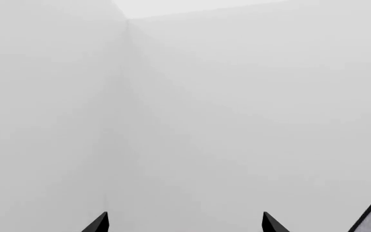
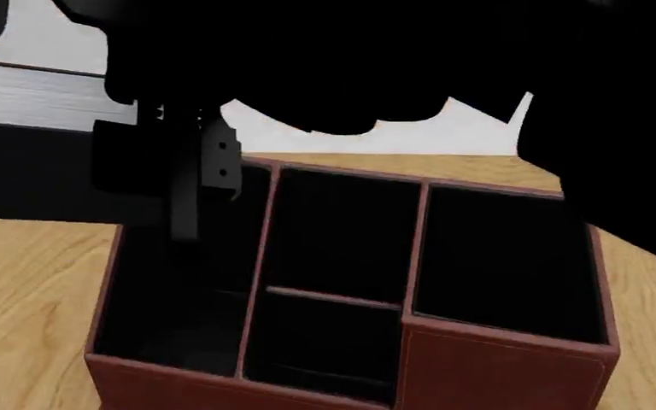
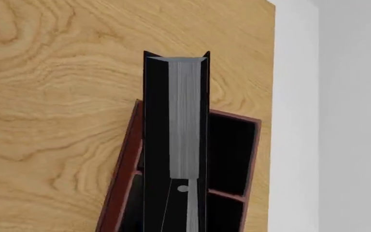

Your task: Pick up the book and place it in the front compartment of the caddy.

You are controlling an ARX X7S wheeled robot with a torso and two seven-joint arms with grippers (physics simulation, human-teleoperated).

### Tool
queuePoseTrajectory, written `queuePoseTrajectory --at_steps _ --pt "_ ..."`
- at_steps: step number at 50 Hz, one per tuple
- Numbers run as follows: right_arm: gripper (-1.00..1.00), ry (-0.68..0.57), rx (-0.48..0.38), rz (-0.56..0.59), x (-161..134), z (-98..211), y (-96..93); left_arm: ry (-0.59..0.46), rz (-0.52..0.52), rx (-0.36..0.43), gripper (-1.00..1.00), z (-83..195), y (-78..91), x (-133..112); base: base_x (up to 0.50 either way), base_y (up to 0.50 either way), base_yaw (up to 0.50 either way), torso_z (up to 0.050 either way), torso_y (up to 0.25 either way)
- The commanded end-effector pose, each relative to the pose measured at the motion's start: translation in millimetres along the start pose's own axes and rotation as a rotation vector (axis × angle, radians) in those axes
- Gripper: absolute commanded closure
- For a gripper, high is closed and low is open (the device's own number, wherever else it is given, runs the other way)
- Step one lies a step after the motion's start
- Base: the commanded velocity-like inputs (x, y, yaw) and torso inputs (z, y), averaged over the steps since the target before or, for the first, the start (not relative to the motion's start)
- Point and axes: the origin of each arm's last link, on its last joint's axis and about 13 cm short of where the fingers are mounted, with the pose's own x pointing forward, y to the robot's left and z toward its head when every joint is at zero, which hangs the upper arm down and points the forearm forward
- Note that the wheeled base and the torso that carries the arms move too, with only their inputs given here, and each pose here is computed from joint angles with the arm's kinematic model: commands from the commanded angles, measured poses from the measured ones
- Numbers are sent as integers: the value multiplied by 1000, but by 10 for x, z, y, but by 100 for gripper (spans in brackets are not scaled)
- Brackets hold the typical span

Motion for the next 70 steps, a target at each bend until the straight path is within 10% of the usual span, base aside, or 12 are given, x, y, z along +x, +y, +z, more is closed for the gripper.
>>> queuePoseTrajectory --at_steps 1,34,70 --pt "100 61 -19 -131 -328 76 -176 1 5 -2 -100 -14 11 -3 0 0 0 0 0" --pt "100 280 224 -154 -245 -535 -260 7 6 4 -100 -27 16 -12 0 0 0 0 1" --pt "100 368 269 -112 356 -1061 -159 25 5 13 -100 -54 3 -16 0 0 0 0 1"
